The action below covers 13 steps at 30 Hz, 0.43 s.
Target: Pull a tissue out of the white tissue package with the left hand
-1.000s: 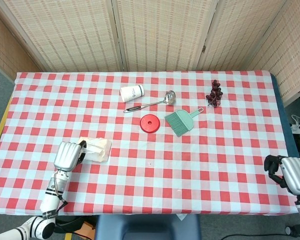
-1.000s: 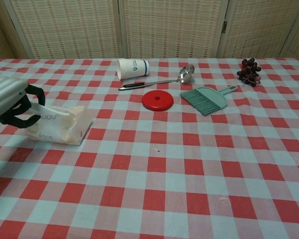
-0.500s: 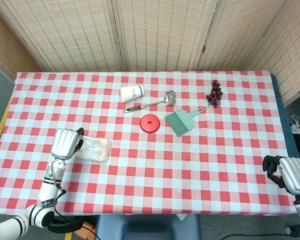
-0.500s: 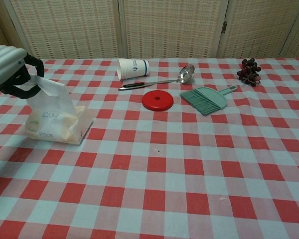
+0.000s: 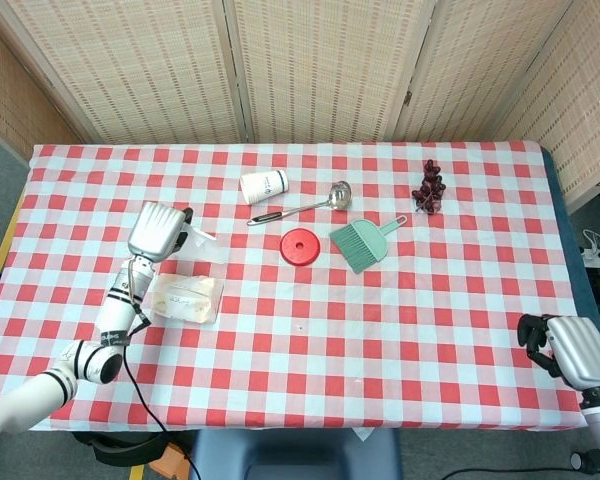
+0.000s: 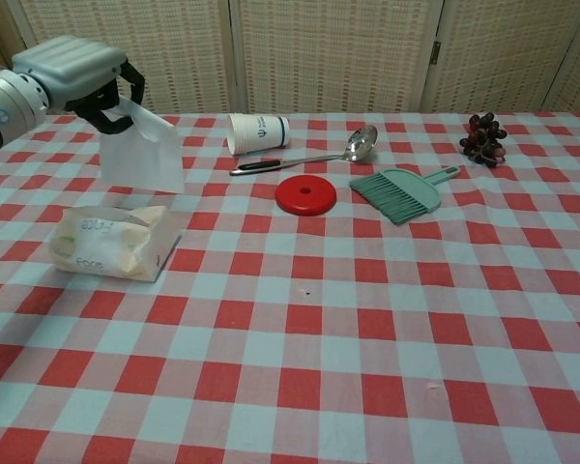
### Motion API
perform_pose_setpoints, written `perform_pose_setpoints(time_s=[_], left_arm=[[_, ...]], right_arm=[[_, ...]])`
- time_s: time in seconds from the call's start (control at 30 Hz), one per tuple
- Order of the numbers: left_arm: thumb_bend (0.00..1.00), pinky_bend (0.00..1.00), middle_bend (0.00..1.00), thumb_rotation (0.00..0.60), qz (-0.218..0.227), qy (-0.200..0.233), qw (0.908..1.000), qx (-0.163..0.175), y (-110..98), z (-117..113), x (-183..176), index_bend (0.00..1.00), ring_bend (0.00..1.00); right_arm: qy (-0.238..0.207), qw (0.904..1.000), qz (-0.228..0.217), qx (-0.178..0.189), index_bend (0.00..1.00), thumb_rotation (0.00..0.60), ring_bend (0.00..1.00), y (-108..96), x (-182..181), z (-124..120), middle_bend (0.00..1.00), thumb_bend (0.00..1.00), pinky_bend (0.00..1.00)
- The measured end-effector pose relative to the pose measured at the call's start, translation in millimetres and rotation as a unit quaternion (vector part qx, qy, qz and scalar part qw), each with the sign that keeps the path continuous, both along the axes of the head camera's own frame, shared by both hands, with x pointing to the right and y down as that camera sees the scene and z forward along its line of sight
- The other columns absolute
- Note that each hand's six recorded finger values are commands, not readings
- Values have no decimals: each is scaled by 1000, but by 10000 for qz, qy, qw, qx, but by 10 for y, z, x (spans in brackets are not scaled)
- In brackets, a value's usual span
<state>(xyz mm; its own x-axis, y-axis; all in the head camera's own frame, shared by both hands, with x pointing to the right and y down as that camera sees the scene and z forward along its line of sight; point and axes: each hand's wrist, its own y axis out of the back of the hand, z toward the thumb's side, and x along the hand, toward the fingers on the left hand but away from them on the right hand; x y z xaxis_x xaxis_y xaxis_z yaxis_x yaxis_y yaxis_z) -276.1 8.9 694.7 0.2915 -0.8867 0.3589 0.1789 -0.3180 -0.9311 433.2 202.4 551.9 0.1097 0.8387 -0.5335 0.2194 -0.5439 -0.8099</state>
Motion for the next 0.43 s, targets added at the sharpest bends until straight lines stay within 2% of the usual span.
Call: perform_pose_setpoints(time_s=[0.17,0.43], left_arm=[[484,1000,999,600,220,26,9997,-36,-170,46,187,734,970],[485,1000,999,600,315,74,9995,70,-156,83,273,734,970]], right_arm=[[6,10000,-15,-18,946,600,650,-3,-4,7,804,1000,858],[4,10000,19,-20,946,600,650,-25,6,13,804,1000,858]])
